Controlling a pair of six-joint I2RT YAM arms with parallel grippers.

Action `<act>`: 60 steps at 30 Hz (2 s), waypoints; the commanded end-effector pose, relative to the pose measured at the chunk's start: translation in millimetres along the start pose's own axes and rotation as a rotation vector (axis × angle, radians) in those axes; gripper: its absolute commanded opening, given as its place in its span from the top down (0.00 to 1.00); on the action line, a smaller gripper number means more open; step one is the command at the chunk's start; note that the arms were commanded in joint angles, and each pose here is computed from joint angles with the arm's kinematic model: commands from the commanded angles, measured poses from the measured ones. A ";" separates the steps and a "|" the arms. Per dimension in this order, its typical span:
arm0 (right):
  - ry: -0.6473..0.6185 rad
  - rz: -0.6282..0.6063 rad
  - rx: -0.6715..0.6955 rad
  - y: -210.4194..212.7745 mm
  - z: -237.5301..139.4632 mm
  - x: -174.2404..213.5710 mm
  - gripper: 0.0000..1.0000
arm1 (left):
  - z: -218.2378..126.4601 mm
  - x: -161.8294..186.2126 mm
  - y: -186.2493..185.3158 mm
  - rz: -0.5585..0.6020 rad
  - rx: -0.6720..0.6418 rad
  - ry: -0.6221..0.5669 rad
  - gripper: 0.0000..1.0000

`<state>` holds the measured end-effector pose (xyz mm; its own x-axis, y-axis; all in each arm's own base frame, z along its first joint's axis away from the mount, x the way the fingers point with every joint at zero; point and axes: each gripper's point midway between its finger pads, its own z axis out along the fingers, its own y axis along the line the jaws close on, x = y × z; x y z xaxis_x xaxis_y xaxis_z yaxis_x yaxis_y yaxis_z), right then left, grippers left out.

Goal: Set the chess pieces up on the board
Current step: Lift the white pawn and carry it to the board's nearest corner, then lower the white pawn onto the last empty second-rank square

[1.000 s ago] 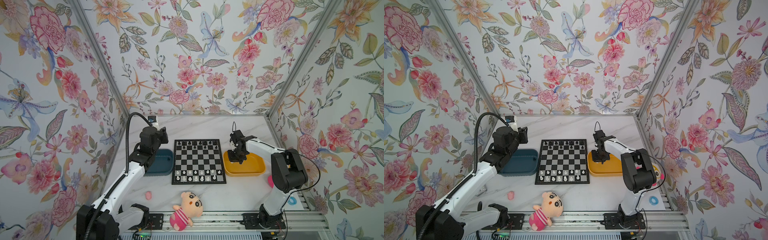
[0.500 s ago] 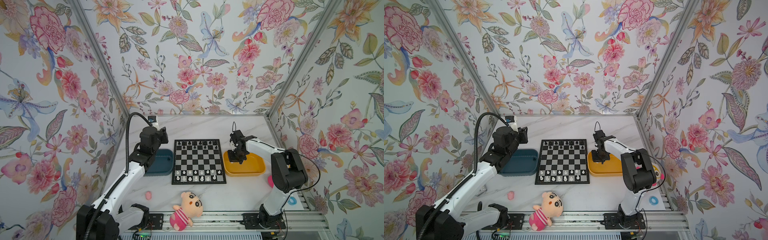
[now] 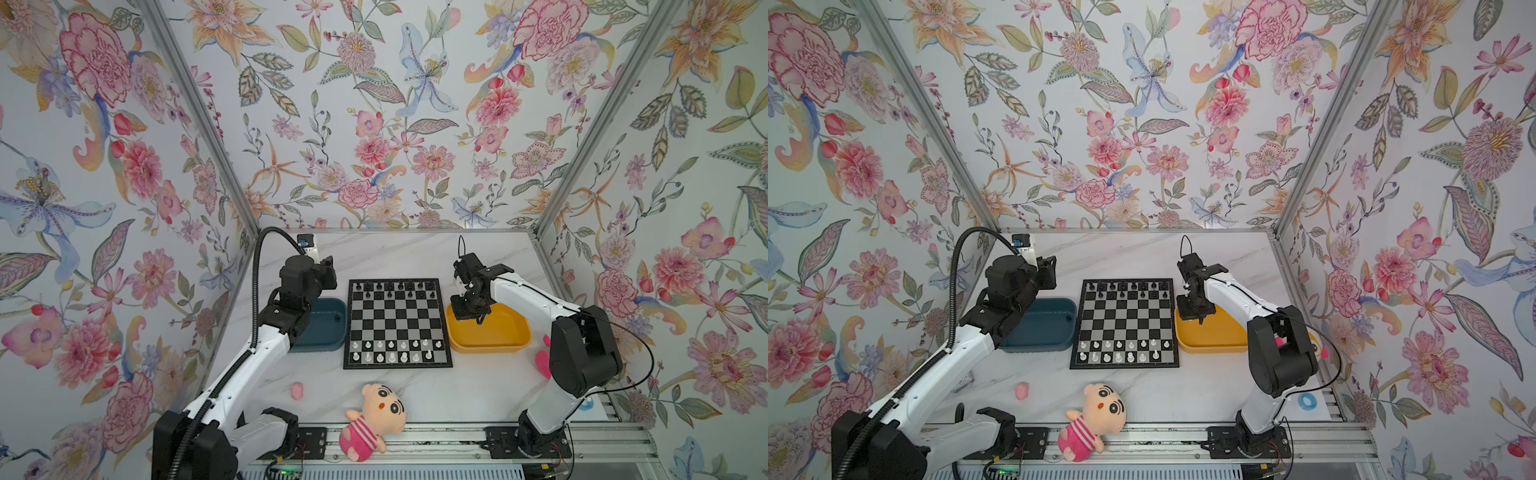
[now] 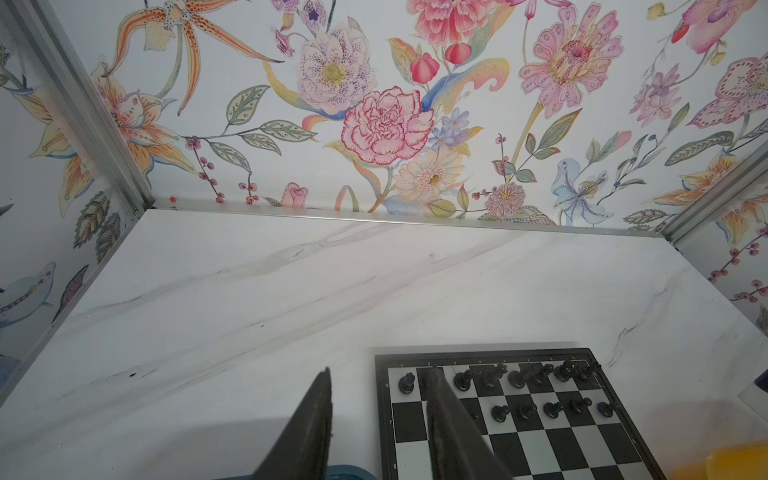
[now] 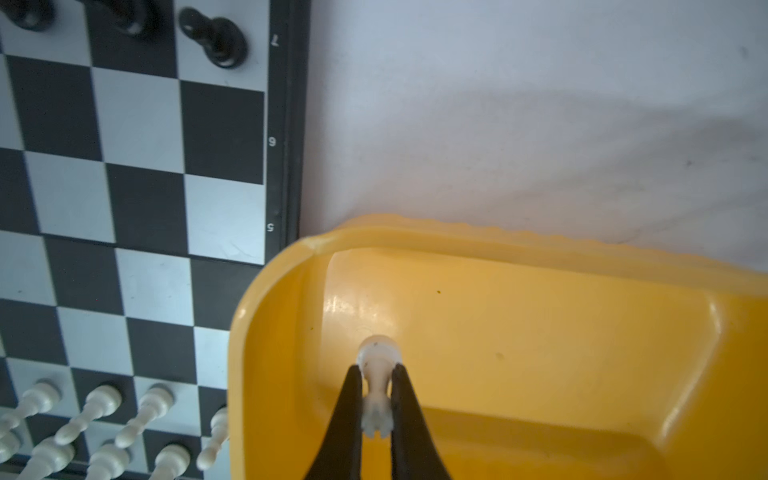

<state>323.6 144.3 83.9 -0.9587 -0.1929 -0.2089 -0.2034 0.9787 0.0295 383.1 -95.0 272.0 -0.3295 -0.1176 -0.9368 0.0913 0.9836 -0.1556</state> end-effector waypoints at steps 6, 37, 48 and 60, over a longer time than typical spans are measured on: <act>-0.003 -0.068 0.018 32.7 -44.8 16.6 0.94 | -9.3 -2.3 -1.6 0.010 0.035 -0.039 0.60; 0.124 -0.157 -0.011 90.1 -6.8 105.5 0.94 | -28.6 11.4 -4.4 -0.018 0.089 -0.052 0.60; 0.135 -0.165 -0.012 91.9 7.7 107.2 0.93 | -28.6 12.0 -3.0 -0.019 0.083 -0.047 0.60; 0.154 -0.175 0.003 89.4 20.2 109.8 0.93 | -30.0 10.7 -2.9 -0.013 0.078 -0.046 0.60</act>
<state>206.8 214.9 51.7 -0.9290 -0.3617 -0.0788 -0.3641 0.9312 0.0173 353.5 -99.4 270.4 -0.2911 -0.1333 -0.9474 0.1724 0.9667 -0.1890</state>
